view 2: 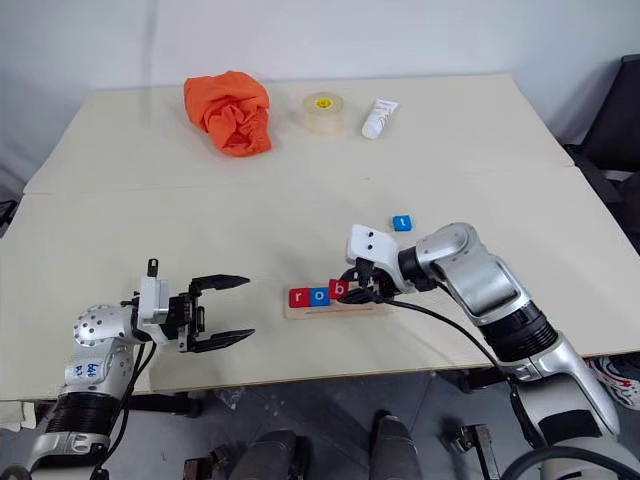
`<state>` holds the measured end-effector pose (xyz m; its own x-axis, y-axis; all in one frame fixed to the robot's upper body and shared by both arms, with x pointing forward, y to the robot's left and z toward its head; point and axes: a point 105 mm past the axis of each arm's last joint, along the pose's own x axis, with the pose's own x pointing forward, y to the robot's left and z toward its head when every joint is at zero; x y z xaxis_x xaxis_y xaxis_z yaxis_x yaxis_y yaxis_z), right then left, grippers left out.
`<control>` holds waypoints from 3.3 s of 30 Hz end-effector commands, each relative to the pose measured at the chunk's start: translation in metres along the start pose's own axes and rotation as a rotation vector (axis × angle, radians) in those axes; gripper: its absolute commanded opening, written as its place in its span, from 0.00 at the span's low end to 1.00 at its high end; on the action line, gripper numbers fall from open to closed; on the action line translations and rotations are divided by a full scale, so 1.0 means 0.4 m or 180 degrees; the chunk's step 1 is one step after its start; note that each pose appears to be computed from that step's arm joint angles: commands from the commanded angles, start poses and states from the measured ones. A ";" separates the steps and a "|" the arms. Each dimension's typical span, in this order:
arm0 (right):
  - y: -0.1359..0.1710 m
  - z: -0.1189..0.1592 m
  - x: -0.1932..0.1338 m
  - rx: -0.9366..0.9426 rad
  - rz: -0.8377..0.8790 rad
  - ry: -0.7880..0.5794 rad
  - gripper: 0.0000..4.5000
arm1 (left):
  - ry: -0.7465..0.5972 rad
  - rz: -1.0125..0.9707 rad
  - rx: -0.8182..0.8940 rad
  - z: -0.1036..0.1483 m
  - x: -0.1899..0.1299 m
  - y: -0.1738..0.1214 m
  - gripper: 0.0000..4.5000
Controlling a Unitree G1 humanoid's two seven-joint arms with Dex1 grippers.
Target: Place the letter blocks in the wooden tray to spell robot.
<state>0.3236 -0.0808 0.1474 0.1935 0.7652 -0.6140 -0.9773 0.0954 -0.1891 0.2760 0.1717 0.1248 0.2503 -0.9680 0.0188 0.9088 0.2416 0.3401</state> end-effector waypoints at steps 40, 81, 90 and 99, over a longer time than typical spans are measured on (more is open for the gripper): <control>-0.030 0.033 -0.091 0.0049 -0.0530 -0.0675 0.99 | -0.0021 0.0203 0.0106 0.018 -0.011 0.015 1.00; 0.065 -0.307 -0.453 0.1665 -0.2923 -0.0865 0.99 | -0.0039 0.0032 0.0067 0.013 -0.006 0.057 1.00; 0.059 -0.305 -0.451 0.1622 -0.2948 -0.0858 0.99 | -0.0048 0.0060 0.0094 0.016 -0.006 0.061 1.00; 0.066 -0.308 -0.443 0.1631 -0.2923 -0.0828 0.99 | -0.0042 0.0079 0.0091 0.015 -0.009 0.060 1.00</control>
<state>0.2746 -0.2954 0.1448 0.9003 0.3652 -0.2368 -0.3902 0.9182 -0.0677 0.2949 0.1764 0.1344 0.2530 -0.9668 0.0358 0.9044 0.2495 0.3462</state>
